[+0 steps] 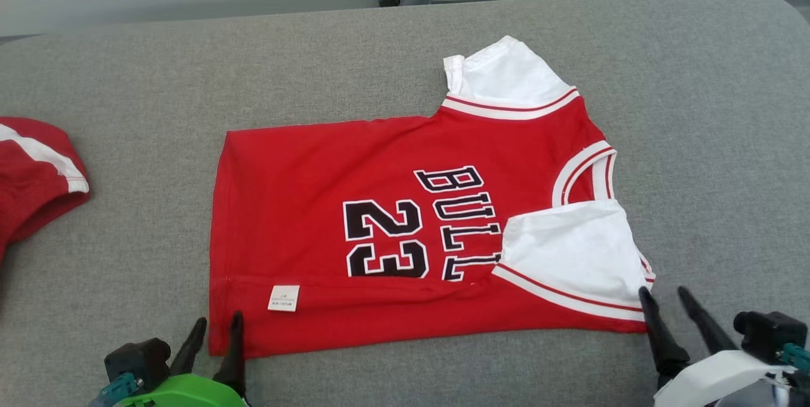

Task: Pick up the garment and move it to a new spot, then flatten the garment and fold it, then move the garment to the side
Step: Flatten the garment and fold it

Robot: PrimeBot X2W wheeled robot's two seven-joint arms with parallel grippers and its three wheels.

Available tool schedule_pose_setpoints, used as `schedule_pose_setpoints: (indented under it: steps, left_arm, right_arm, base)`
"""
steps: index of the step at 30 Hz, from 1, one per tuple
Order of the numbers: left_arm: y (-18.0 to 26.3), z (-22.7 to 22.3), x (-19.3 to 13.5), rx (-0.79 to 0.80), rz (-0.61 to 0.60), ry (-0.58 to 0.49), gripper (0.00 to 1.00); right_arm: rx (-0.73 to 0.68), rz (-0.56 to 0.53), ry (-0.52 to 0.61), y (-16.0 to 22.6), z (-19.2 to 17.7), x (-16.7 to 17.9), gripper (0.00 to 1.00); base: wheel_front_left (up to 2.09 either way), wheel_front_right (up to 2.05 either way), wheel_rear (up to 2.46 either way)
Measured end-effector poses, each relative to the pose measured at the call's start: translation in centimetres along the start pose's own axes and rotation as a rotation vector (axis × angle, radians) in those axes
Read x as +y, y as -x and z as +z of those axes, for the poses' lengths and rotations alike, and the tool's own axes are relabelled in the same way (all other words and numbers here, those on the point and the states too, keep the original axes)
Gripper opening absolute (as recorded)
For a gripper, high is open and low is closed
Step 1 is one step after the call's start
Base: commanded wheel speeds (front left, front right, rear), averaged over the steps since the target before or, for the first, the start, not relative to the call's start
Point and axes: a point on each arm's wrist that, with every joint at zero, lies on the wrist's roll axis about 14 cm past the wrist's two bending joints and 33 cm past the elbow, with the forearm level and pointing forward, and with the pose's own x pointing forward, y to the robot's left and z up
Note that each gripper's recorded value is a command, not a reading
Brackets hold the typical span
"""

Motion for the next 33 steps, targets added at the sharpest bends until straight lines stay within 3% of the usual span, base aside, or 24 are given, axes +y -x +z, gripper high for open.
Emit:
schedule_pose_setpoints:
  steps: [9,14,27,33]
  left_arm:
    - [0.3,6.6,-2.0,-0.311,-0.004,-0.081,1.00]
    - [0.1,9.4,-3.2,-0.398,-0.034,-0.123,1.00]
    - [-3.3,13.5,-4.9,-0.448,-0.097,-0.187,1.00]
    - [-10.1,13.5,-3.5,-0.269,-0.110,-0.204,1.00]
  right_arm:
    - [-0.318,0.006,0.125,-0.2,8.4,0.3,1.00]
    - [-0.381,0.010,0.153,0.0,10.2,0.9,1.00]
    - [-0.362,0.015,0.126,-1.3,9.8,1.3,1.00]
    - [-0.337,0.052,0.113,-4.1,9.4,2.1,1.00]
  base:
    - [0.00,0.00,0.00]
    - [0.00,0.00,0.00]
    - [0.00,0.00,0.00]
    - [0.00,0.00,0.00]
